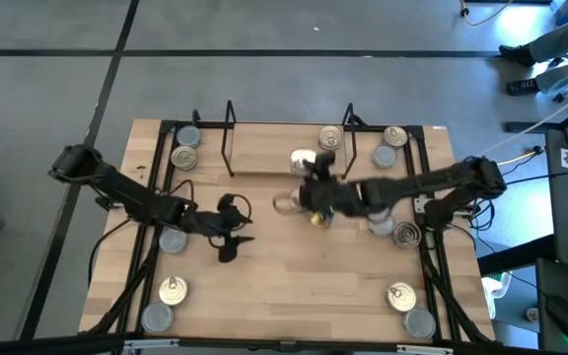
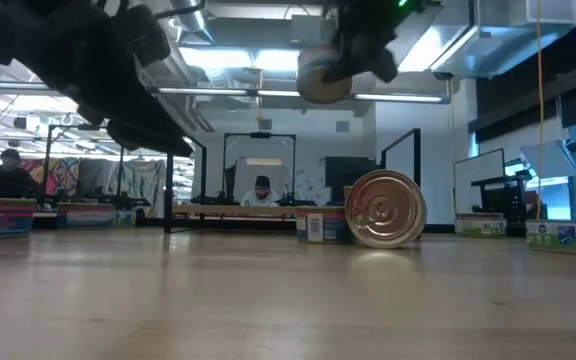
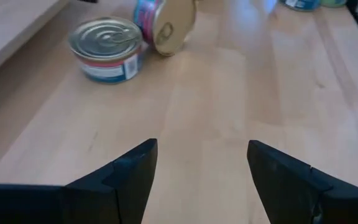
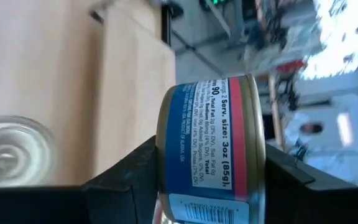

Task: Stack canned seafood by type on shelf
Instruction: Stack the blue-pink tuna can on top of the other blue-pink tuna can on the shelf, then put the blue-pink tuna can on the shelf

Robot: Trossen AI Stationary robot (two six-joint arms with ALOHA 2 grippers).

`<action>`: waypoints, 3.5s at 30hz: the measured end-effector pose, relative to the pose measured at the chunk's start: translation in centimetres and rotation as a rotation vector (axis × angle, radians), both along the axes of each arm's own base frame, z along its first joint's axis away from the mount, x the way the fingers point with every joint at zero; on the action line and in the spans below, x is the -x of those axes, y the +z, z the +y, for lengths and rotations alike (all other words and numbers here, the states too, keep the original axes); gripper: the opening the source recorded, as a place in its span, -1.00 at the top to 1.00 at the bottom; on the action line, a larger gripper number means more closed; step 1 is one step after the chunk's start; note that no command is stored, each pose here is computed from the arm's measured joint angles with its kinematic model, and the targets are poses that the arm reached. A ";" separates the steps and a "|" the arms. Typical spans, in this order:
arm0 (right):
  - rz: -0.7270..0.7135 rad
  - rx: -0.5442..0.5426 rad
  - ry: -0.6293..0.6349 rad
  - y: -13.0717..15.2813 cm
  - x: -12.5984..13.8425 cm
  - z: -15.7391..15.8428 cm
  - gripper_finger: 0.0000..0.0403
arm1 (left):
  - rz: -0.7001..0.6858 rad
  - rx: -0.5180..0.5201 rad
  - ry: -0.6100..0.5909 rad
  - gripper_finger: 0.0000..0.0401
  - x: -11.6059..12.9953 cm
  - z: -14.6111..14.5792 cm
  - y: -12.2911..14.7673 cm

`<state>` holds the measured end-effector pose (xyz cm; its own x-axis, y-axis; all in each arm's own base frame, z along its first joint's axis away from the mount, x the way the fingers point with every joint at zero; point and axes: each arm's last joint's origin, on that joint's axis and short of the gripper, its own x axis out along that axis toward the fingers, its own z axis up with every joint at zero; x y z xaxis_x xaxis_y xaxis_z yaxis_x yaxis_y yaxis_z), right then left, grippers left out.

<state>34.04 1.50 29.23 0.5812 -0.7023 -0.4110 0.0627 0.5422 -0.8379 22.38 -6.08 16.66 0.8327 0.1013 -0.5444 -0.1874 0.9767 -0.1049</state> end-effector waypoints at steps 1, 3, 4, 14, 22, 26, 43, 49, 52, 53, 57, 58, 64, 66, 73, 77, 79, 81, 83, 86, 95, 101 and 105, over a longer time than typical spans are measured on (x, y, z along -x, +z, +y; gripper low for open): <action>0.002 -0.013 -0.021 0.1 -0.1 -1.2 0.01 | 0.006 -0.009 0.003 -0.24 0.0 0.2 -0.1; 0.004 -0.037 -0.076 0.0 -0.1 -4.1 0.01 | 0.014 -0.027 0.007 -0.24 0.0 0.5 -0.2; 0.011 -0.049 -0.104 -0.1 0.0 -5.4 0.01 | 0.016 -0.036 0.008 -0.24 -0.1 0.7 -0.2; 0.002 -0.157 -0.386 -3.0 0.8 -13.9 0.01 | 0.026 -0.082 0.011 -0.24 -0.2 1.5 -0.2; 0.072 -0.190 -0.475 -5.9 0.6 -15.6 0.01 | 0.034 -0.124 -0.017 -0.24 -0.2 1.5 -0.2; 0.103 -0.195 -0.502 -6.9 0.6 -16.5 0.01 | 0.035 -0.142 -0.030 -0.24 -0.2 1.4 -0.2; 0.180 -0.193 -0.563 -8.6 1.0 -18.0 0.01 | 0.043 -0.182 -0.059 -0.24 -0.2 1.4 -0.2; 0.166 -0.200 -0.561 -8.6 1.1 -18.6 0.01 | 0.043 -0.182 -0.059 -0.24 -0.2 1.4 -0.2; 0.178 -0.206 -0.556 -8.6 1.2 -18.7 -0.15 | 0.046 -0.181 -0.059 -0.24 -0.2 1.4 -0.2; 0.188 -0.216 -0.545 -8.7 1.2 -18.6 -0.24 | 0.047 -0.179 -0.058 -0.24 -0.2 1.4 -0.2; 0.189 -0.240 -0.526 -8.9 1.1 -18.5 -0.52 | 0.047 -0.180 -0.058 -0.24 -0.2 1.4 -0.2; 0.186 -0.242 -0.525 -8.8 1.1 -18.5 -0.55 | 0.047 -0.183 -0.060 -0.24 -0.2 1.4 -0.2; 0.186 -0.270 -0.502 -8.4 1.2 -18.4 -0.60 | 0.061 -0.185 -0.061 -0.24 -0.1 1.4 -0.3; 0.187 -0.303 -0.488 -7.9 1.2 -18.3 -0.58 | 0.070 -0.187 -0.062 -0.24 -0.1 1.4 -0.4; 0.172 -0.362 -0.464 -5.7 0.7 -18.3 -0.52 | 0.069 -0.186 -0.061 -0.24 -0.1 1.4 -0.4; 0.185 -0.407 -0.464 -4.1 0.5 -17.6 -0.50 | 0.069 -0.186 -0.061 -0.24 -0.1 1.4 -0.4; 0.200 -0.471 -0.452 -3.2 0.3 -16.4 -0.50 | 0.068 -0.183 -0.059 -0.24 -0.1 1.4 -0.4; 0.199 -0.559 -0.411 -2.5 0.1 -14.5 -0.50 | 0.066 -0.179 -0.057 -0.24 -0.1 1.4 -0.4; 0.200 -0.652 -0.357 -2.0 0.0 -12.4 -0.50 | 0.054 -0.174 -0.054 -0.24 -0.1 1.4 -0.3; 0.252 -0.739 -0.280 -2.4 0.2 -8.8 -0.50 | 0.049 -0.173 -0.053 -0.24 -0.2 1.4 -0.2; 0.269 -0.678 -0.116 -5.9 1.8 -2.4 -0.50 | -0.010 -0.179 0.003 -0.24 -2.9 2.5 0.1; 0.172 -0.585 -0.092 -2.5 4.5 -1.1 -0.50 | 0.008 -0.193 0.048 -0.24 -8.0 4.6 0.6; 0.066 -0.618 -0.062 -1.6 6.2 -0.3 -0.50 | 0.041 -0.242 0.054 -0.24 -11.9 6.6 0.0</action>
<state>27.87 1.17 27.61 0.5064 -0.3549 -0.7859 0.0682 0.9250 -0.3737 34.31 0.53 16.66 0.8000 0.2767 -0.5323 -0.2391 0.9608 0.1400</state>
